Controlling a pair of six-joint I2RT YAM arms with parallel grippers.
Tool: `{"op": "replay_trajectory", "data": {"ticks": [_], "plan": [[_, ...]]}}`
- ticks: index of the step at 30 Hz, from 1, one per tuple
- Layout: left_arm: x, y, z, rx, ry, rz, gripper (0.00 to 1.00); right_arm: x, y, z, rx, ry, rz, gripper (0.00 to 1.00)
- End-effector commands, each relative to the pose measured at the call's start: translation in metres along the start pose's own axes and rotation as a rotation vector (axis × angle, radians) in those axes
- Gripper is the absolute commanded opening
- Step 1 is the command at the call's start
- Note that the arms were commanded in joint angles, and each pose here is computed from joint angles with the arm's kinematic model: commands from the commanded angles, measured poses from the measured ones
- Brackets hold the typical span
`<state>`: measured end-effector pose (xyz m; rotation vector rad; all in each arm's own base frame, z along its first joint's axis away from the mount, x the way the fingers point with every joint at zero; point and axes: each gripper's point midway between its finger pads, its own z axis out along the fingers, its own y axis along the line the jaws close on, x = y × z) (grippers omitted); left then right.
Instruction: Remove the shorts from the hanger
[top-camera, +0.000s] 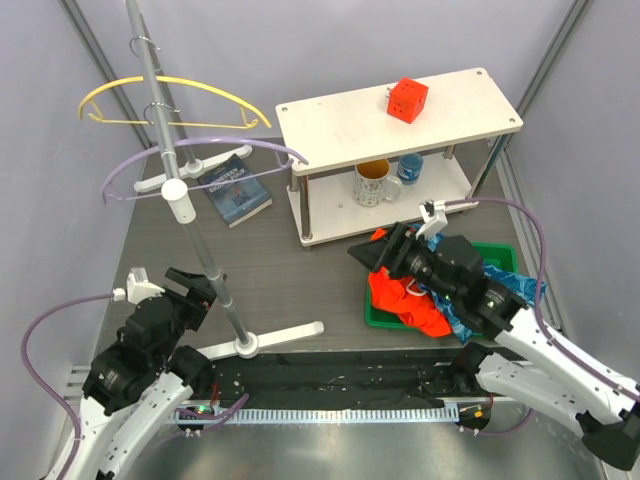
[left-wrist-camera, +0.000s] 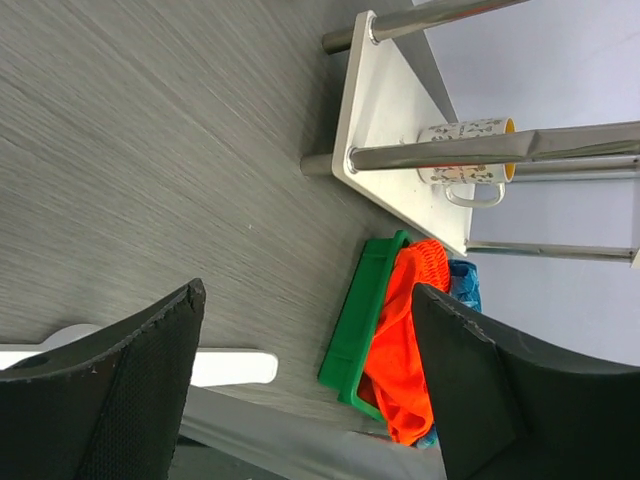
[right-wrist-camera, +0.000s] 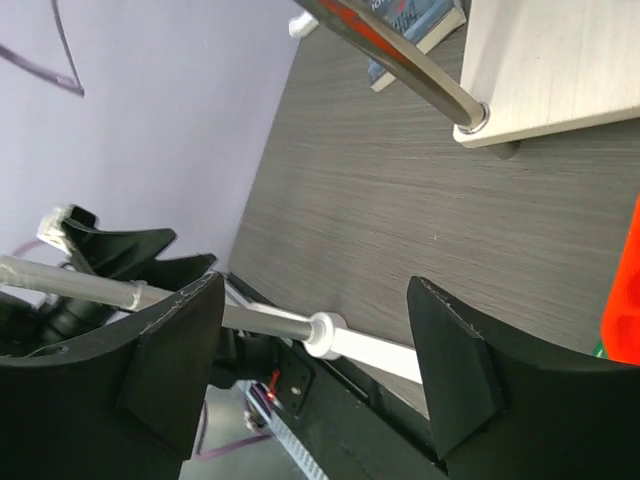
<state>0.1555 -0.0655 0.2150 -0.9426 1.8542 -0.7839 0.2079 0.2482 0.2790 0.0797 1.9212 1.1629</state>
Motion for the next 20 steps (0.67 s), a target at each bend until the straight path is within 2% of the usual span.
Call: {"op": "replay_trajectory", "data": {"ticks": [1, 3, 7, 9, 12, 16, 18, 20], "plan": [[0.009, -0.018, 0.007, 0.117, 0.023, -0.090, 0.84, 0.003, -0.028, -0.019, 0.074, -0.086, 0.161, 0.80], [0.020, -0.016, 0.015, 0.139, 0.054, -0.134, 0.86, 0.009, -0.040, -0.030, 0.082, -0.112, 0.239, 0.85], [0.038, -0.003, 0.028, 0.156, 0.099, -0.254, 0.86, 0.023, -0.068, -0.045, 0.136, -0.148, 0.361, 0.87], [0.040, 0.005, 0.031, 0.171, 0.090, -0.305, 0.86, 0.021, -0.075, -0.052, 0.157, -0.181, 0.381, 0.99], [0.040, -0.001, 0.031, 0.178, 0.097, -0.257, 0.87, 0.017, -0.084, -0.062, 0.240, -0.188, 0.374, 1.00], [0.045, -0.003, 0.030, 0.196, 0.120, -0.255, 0.87, 0.027, -0.097, -0.068, 0.349, -0.123, 0.323, 1.00], [0.048, 0.001, 0.031, 0.194, 0.130, -0.288, 0.87, 0.033, -0.099, -0.068, 0.335, -0.112, 0.323, 1.00], [0.053, 0.000, 0.031, 0.194, 0.155, -0.289, 0.89, 0.024, -0.087, -0.071, 0.243, -0.163, 0.348, 1.00]]}}
